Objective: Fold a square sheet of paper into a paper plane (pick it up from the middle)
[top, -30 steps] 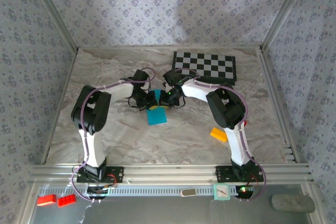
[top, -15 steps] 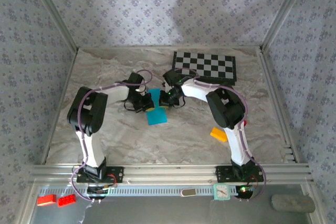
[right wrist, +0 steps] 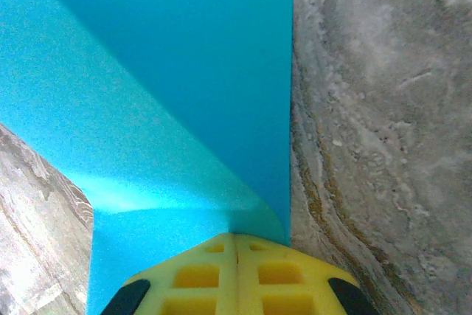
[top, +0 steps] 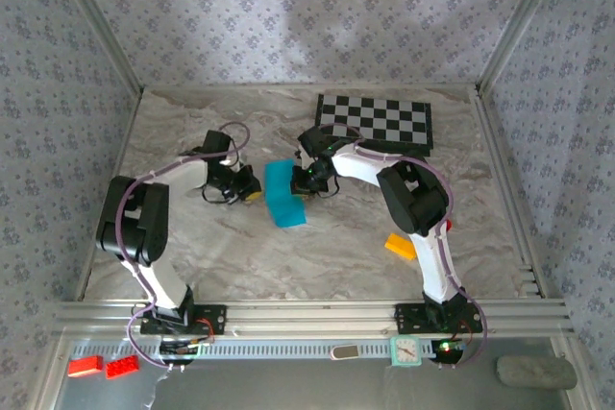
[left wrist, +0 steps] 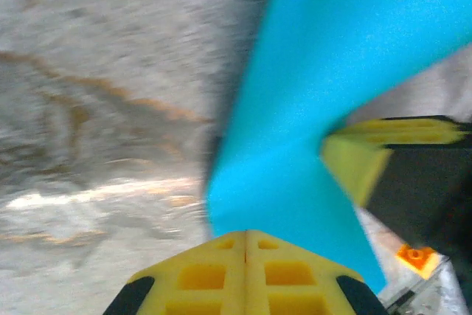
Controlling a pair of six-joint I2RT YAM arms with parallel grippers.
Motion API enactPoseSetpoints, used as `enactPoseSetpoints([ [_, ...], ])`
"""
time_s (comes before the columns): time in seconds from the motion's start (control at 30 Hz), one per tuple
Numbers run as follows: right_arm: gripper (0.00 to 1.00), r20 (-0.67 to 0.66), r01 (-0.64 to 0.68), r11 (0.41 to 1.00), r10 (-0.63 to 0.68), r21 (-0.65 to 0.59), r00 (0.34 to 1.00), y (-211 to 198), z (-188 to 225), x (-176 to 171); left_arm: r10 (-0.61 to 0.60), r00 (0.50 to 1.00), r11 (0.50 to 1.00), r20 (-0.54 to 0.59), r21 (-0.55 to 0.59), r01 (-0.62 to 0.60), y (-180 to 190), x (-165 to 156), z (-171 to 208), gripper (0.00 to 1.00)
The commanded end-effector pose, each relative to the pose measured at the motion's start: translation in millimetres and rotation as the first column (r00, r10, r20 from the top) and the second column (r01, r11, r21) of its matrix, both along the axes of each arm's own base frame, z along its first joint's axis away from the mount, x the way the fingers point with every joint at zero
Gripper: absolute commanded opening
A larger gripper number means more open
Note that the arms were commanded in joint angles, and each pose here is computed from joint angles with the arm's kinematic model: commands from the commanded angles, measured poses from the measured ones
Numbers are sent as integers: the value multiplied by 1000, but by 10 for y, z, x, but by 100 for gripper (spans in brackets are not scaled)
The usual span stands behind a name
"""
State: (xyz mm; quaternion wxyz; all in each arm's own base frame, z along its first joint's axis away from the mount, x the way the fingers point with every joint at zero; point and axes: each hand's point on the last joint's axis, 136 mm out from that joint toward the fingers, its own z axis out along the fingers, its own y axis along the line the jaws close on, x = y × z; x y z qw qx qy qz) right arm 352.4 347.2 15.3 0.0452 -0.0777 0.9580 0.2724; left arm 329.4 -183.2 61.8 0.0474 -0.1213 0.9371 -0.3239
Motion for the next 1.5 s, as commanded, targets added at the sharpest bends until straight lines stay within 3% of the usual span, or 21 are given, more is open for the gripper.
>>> enactPoseSetpoints([
  [0.0,5,-148,15,929,-74,-369,986,-813,-950,-352,-40,996,995,81,-88,47,-318,136,264,6],
  [0.17,5,-167,1,925,-70,-381,983,-839,-956,-396,-87,995,991,55,-95,92,-565,190,101,7],
  [0.43,5,-177,-3,929,-68,-370,982,-841,-973,-408,-64,998,994,-7,-86,63,-522,205,-292,7],
  [0.9,5,-181,-13,911,-68,-413,981,-989,-1070,-457,125,992,992,-26,16,-125,391,350,-584,7],
  [1.17,5,-176,-14,908,-66,-419,982,-984,-1062,-449,43,990,992,134,-124,-26,41,410,4,8],
  [1.47,5,-184,-25,903,-61,-428,981,-1000,-1081,-470,-29,993,988,118,-146,46,-341,456,-125,9],
])
